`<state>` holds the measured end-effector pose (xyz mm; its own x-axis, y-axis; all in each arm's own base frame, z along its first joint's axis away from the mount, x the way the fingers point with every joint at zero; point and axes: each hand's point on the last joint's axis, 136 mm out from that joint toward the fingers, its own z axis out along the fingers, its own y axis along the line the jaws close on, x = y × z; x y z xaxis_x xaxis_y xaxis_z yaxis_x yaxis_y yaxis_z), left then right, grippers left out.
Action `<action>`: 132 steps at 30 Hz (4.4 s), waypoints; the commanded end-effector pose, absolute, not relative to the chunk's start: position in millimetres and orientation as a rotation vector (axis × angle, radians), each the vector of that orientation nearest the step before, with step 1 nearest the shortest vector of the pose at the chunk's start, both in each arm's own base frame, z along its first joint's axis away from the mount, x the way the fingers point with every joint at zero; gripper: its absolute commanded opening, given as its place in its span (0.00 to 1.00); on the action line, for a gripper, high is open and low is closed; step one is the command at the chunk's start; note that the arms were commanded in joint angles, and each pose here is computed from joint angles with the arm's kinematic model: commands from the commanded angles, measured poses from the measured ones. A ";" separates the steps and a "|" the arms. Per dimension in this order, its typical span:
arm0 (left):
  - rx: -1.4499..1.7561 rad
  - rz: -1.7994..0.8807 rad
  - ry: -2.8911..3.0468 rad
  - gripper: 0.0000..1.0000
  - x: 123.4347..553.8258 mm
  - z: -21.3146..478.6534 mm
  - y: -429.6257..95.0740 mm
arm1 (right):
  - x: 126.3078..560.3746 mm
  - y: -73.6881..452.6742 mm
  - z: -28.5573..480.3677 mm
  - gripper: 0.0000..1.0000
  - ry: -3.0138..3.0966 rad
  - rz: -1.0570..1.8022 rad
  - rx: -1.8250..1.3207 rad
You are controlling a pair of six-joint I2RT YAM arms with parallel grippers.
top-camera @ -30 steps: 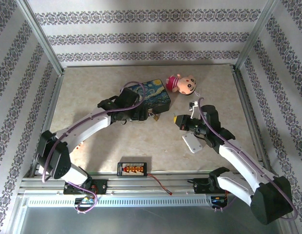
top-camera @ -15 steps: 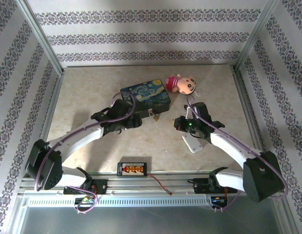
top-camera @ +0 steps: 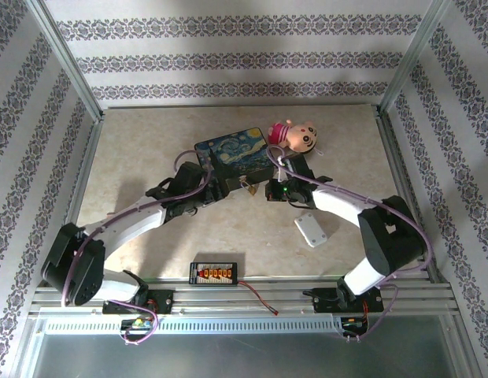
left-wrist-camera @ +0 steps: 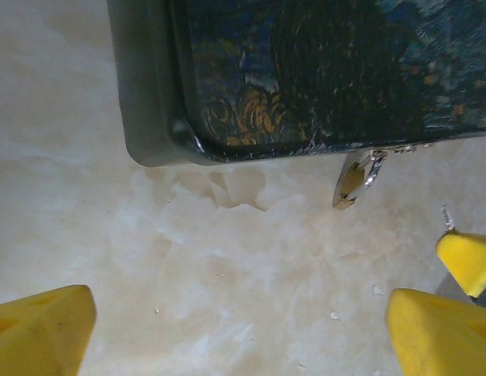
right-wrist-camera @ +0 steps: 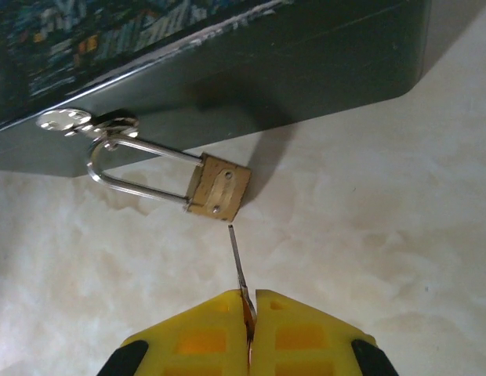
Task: Unlock a padlock with a key
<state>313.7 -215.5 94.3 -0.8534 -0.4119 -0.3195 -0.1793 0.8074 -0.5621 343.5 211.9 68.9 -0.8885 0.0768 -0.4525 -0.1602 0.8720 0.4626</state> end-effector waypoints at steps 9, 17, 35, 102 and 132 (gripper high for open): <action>-0.425 -0.736 2.470 0.73 341.6 62.9 -298.0 | 352.1 173.6 71.7 0.00 2.525 0.668 0.067; -0.486 -0.390 2.538 0.93 353.8 40.2 -290.4 | 341.1 159.8 79.0 0.00 2.494 0.681 0.094; -0.524 0.016 2.539 0.90 343.0 39.3 -226.0 | 336.3 162.7 78.2 0.00 2.486 0.723 0.095; -0.193 -0.092 2.578 0.59 379.7 30.3 -283.5 | 321.6 155.1 115.5 0.00 2.383 0.745 0.134; -0.201 -0.116 2.610 0.31 375.9 16.8 -287.5 | 314.5 152.8 111.8 0.00 2.376 0.757 0.154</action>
